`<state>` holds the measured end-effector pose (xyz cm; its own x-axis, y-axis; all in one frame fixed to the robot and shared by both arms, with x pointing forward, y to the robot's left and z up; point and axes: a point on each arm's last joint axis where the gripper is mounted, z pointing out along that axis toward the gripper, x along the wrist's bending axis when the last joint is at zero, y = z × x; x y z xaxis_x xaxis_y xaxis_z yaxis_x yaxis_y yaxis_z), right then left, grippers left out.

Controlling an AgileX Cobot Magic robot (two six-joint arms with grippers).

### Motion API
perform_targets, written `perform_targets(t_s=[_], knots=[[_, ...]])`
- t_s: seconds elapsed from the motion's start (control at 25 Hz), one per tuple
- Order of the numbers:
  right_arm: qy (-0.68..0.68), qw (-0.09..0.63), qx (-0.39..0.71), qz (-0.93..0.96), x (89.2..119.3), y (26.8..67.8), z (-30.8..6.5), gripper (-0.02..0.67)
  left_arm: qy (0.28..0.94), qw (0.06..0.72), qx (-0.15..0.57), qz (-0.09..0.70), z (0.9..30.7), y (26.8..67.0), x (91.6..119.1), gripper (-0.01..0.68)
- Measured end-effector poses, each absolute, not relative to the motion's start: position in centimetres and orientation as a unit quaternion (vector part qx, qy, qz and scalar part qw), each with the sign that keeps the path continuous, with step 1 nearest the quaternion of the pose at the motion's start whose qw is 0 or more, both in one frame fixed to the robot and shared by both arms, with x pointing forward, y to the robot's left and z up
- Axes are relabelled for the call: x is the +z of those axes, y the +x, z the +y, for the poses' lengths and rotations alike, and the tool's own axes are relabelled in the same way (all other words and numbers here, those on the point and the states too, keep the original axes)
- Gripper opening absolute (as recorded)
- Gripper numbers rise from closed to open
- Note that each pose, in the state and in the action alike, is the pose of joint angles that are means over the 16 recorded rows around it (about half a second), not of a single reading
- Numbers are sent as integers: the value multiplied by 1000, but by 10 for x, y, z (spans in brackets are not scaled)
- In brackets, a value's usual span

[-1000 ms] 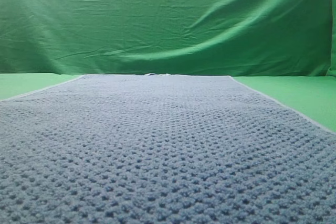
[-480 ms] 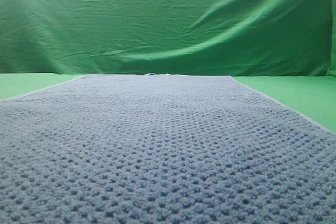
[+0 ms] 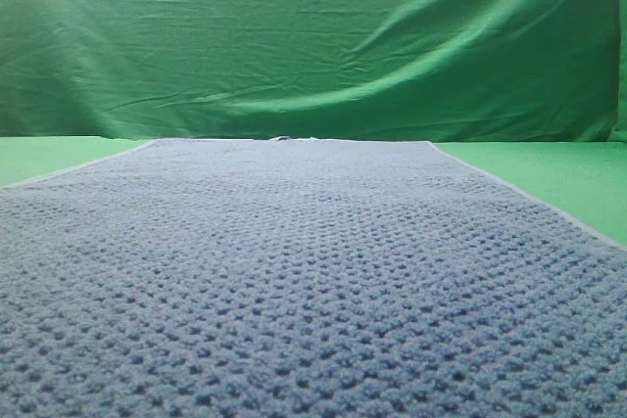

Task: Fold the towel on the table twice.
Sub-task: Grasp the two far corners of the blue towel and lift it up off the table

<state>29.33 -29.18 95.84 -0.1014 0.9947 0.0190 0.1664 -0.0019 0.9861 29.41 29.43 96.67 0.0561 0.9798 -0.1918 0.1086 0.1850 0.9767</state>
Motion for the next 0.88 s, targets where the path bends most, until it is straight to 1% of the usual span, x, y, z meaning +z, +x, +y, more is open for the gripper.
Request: perform_targets(t_s=[0.24, 0.4, 0.56, 0.88], knots=[[489, 466, 523, 520, 972, 295, -293, 0, 407, 593, 413, 558, 299, 295, 979, 0], [471, 489, 550, 487, 981, 294, -294, 0, 376, 611, 424, 553, 302, 294, 987, 0], [464, 494, 567, 468, 994, 293, -295, 0, 381, 615, 431, 539, 301, 292, 1002, 0], [475, 473, 575, 468, 1035, 290, -293, 0, 425, 611, 436, 505, 294, 286, 1044, 0]])
